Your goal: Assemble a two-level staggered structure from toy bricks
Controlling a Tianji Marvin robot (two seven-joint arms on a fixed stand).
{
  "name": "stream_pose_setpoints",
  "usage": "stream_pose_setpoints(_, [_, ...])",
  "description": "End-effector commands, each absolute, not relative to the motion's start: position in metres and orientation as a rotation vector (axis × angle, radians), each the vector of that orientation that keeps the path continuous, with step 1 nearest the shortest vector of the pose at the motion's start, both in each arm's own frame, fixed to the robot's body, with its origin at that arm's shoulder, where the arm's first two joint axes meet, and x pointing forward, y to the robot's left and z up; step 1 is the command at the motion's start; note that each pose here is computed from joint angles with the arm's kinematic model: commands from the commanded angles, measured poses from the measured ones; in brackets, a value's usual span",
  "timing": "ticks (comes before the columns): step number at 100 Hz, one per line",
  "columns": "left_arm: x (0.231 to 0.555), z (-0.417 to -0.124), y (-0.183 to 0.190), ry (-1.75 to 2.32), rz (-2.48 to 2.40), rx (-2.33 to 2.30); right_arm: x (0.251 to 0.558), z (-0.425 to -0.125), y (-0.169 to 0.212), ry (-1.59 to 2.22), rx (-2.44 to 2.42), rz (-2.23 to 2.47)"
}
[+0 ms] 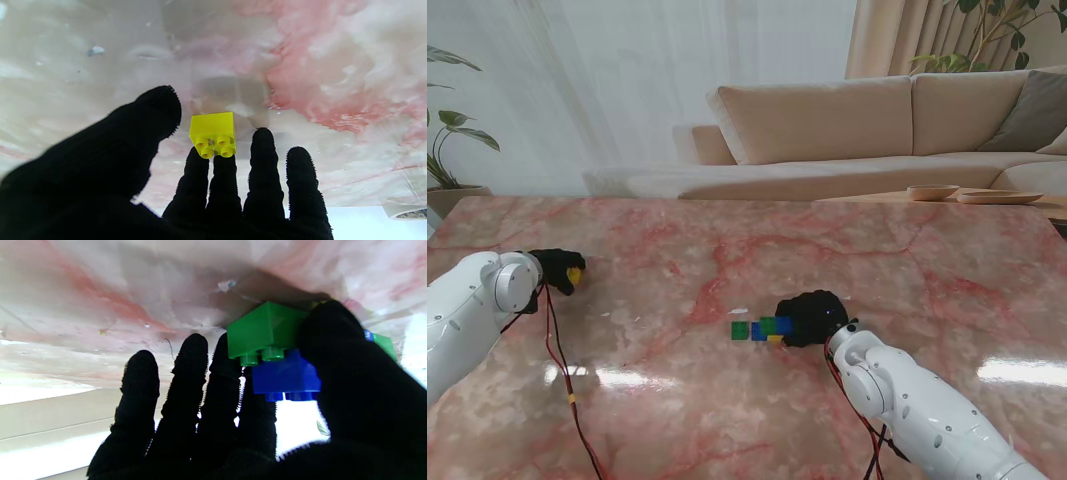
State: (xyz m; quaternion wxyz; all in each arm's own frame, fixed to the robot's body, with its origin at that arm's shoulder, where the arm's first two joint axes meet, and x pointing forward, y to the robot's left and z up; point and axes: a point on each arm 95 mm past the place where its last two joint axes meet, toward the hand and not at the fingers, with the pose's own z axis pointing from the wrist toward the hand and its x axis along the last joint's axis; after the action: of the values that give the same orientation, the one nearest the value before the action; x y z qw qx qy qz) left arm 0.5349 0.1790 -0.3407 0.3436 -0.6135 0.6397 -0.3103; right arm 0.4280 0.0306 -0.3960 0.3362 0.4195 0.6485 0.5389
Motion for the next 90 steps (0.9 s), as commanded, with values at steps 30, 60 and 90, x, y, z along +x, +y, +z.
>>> stream_pose_setpoints(30, [0.521, -0.359, 0.192, 1.672, -0.735, -1.546, 0.425, -0.405, 0.032, 1.708, 1.116, 1.394])
stream_pose_setpoints(60, [0.518, -0.37, 0.195, 1.688, -0.707, -1.528, 0.425, -0.405, 0.032, 1.709, 1.116, 1.391])
stream_pose_setpoints(90, [0.516, -0.378, 0.195, 1.729, -0.694, -1.524, 0.425, -0.406, 0.032, 1.712, 1.117, 1.391])
